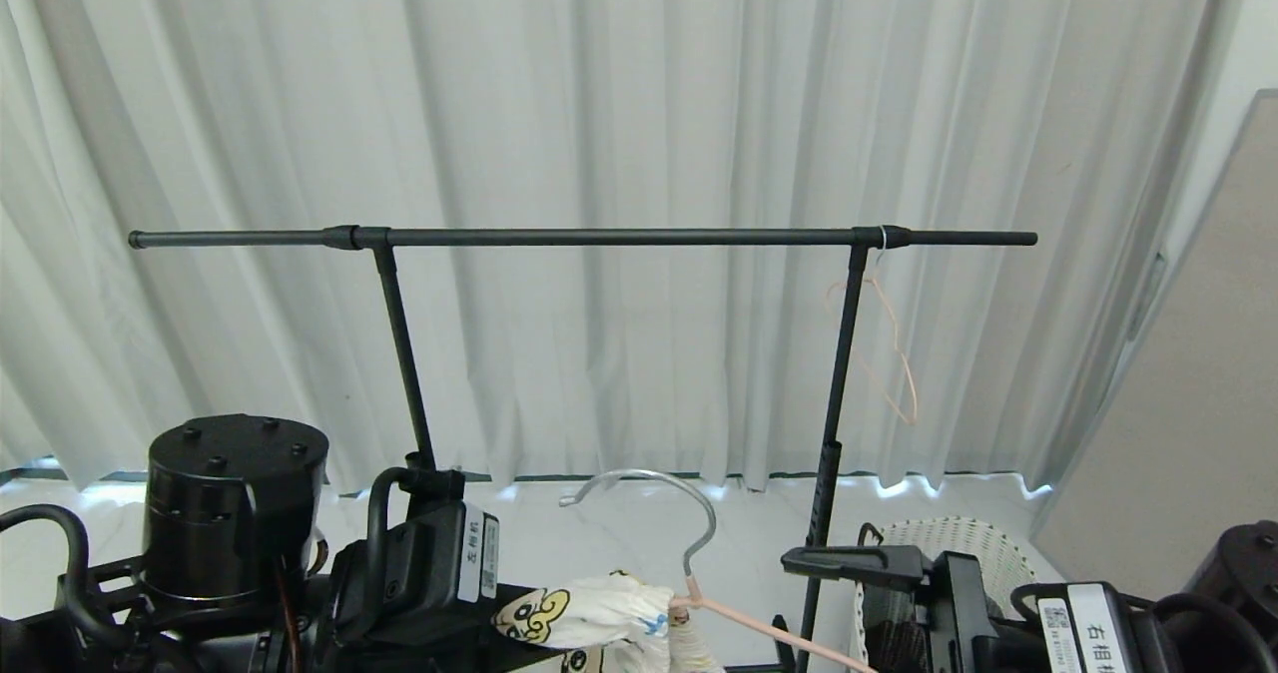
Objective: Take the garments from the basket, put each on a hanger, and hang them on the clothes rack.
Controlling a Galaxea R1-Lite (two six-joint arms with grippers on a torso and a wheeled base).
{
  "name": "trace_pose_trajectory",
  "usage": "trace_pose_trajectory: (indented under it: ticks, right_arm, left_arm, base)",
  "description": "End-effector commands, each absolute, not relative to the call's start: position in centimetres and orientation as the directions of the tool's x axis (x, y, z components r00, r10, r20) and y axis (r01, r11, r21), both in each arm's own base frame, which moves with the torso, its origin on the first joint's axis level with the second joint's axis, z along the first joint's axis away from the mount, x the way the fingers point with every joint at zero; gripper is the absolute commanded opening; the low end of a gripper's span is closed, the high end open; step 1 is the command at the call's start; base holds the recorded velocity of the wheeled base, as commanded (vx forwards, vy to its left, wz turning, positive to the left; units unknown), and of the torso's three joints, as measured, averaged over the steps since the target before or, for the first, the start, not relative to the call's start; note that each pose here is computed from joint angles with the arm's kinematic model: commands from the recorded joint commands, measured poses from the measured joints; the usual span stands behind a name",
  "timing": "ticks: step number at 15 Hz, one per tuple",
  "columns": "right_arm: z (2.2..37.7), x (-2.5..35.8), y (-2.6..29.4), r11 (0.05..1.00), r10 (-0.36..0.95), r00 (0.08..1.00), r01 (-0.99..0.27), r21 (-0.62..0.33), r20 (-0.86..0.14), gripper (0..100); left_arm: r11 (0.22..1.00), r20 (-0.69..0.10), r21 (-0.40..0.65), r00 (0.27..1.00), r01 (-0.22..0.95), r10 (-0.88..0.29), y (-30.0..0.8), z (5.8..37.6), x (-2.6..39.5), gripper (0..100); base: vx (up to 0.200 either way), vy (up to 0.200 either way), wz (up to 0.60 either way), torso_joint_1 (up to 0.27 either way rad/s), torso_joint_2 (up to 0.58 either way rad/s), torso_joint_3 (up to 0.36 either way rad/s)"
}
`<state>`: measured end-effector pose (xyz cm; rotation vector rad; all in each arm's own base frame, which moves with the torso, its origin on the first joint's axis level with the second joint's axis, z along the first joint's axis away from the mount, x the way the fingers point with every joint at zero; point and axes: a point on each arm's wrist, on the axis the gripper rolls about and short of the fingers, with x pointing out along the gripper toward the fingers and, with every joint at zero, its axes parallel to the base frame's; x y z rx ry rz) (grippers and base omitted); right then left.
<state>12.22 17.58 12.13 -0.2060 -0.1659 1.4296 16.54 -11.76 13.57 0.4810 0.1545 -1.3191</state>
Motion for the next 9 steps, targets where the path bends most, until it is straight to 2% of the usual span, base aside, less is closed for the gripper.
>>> trace_pose_trajectory:
  ticks: [1, 3, 5, 8, 9]
  right_arm:
    - [12.2, 12.9, 17.0, 0.169, 0.984, 0.175, -0.956, -0.241, -0.005, 100]
    - [11.9, 14.2, 15.7, 0.249, 0.966, 0.259, -0.941, -0.231, -0.016, 100]
    - [11.0, 14.7, 14.2, 0.311, 0.943, 0.328, -0.930, -0.194, -0.062, 100]
    - [9.7, 14.5, 13.4, 0.330, 0.931, 0.342, -0.938, -0.110, -0.130, 100]
    - [8.7, 14.8, 13.5, 0.357, 0.914, 0.365, -0.931, -0.077, -0.176, 100]
  left_arm:
    - [0.204, -0.405, 0.232, 0.286, 0.951, -0.868, -11.1, 12.8, 16.6, 0]
    - [0.302, -0.454, 0.240, 0.381, 0.923, -0.806, -9.9, 12.0, 16.7, 0]
    - [0.445, -0.509, 0.273, 0.521, 0.853, -0.685, -8.6, 11.3, 17.6, 0]
    - [0.546, -0.492, 0.301, 0.617, 0.782, -0.614, -7.5, 12.1, 20.3, 0]
    - [0.615, -0.454, 0.338, 0.696, 0.713, -0.557, -7.7, 13.6, 22.7, 0]
  base:
    - [0.000, 0.000, 0.00, 0.000, 0.00, 0.000]
    - [0.000, 0.000, 0.00, 0.000, 0.00, 0.000]
    - [0.000, 0.000, 0.00, 0.000, 0.00, 0.000]
    - [0.000, 0.000, 0.00, 0.000, 0.00, 0.000]
    - [0.000, 0.000, 0.00, 0.000, 0.00, 0.000]
